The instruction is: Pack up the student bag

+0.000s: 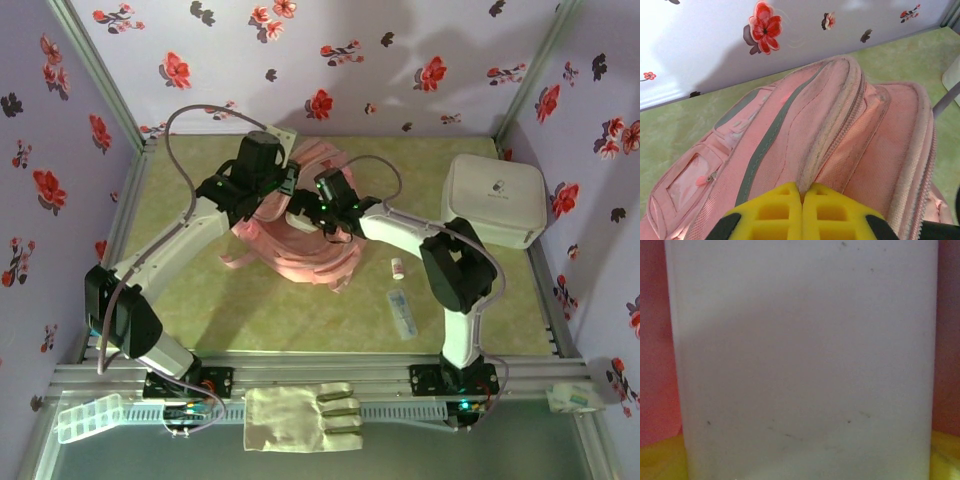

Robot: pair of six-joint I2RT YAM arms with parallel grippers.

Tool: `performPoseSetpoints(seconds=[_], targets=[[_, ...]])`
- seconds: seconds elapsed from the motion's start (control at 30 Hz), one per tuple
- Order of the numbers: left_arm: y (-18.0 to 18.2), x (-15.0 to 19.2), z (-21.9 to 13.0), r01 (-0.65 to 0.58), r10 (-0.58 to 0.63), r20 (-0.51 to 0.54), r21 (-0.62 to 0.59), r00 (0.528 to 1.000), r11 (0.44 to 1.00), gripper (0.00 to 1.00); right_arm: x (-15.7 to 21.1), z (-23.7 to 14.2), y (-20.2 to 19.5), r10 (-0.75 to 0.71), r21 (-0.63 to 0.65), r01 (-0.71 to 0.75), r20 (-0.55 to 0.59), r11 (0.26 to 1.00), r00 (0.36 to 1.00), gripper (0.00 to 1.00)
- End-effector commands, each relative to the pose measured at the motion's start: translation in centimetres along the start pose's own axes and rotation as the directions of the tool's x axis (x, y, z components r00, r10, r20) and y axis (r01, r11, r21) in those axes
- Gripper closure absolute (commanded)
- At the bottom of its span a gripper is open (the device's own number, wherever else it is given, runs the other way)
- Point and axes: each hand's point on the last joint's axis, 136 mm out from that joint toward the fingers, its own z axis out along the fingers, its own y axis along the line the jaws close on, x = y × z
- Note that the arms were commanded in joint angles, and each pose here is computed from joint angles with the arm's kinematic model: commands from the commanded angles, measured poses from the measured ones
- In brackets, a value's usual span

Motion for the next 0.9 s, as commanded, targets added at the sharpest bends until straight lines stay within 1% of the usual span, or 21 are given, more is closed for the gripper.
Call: performPoseSetpoints(seconds=[0.0,0.03,0.1,0.3,0.37,0.47,0.6,0.7,0.87], targets=[[0.4,-9.0,-4.8,0.08,-0.091,0.295,0.048,0.951,0.996,1.0,-4.3,-0.5,3.9,0.022,-0.158,-0.001,0.131,0.987,0.991,0.1],[0.3,-9.0,-4.7,0.074,-0.087,0.297,0.054,0.951,0.996,1.0,-4.4,-0.7,4.3,0.023,-0.185,0.003,0.139,0.983,0.99,0.08],[0.2,-8.8,-4.6,0.073,-0.088,0.297,0.06,0.951,0.996,1.0,-4.3,-1.1,4.3,0.032,-0.211,0.001,0.152,0.977,0.988,0.07],[0.0,-8.2,-4.1,0.07,-0.091,0.285,0.081,0.954,0.994,1.0,-3.0,-2.1,2.9,0.048,-0.219,-0.017,0.136,0.975,0.99,0.08],[0.0,-8.0,-4.0,0.071,-0.091,0.276,0.081,0.957,0.994,1.0,-2.7,-2.3,2.8,0.045,-0.227,-0.015,0.128,0.974,0.991,0.06],[-0.1,-7.6,-4.0,0.069,-0.09,0.267,0.089,0.959,0.994,1.0,-2.5,-2.7,2.9,0.043,-0.239,-0.011,0.13,0.971,0.991,0.01],[-0.4,-7.3,-3.8,0.058,-0.083,0.255,0.102,0.963,0.993,1.0,-2.6,-3.3,3.3,0.015,-0.24,0.018,0.134,0.971,0.991,0.01],[-0.4,-7.1,-3.6,0.056,-0.08,0.251,0.102,0.965,0.993,1.0,-2.3,-3.4,3.0,0.011,-0.223,0.017,0.125,0.975,0.992,0.01],[-0.3,-6.4,-3.3,0.062,-0.085,0.232,0.103,0.969,0.993,1.0,-1.2,-3.9,0.7,0.023,-0.15,-0.005,0.12,0.989,0.992,0.1]])
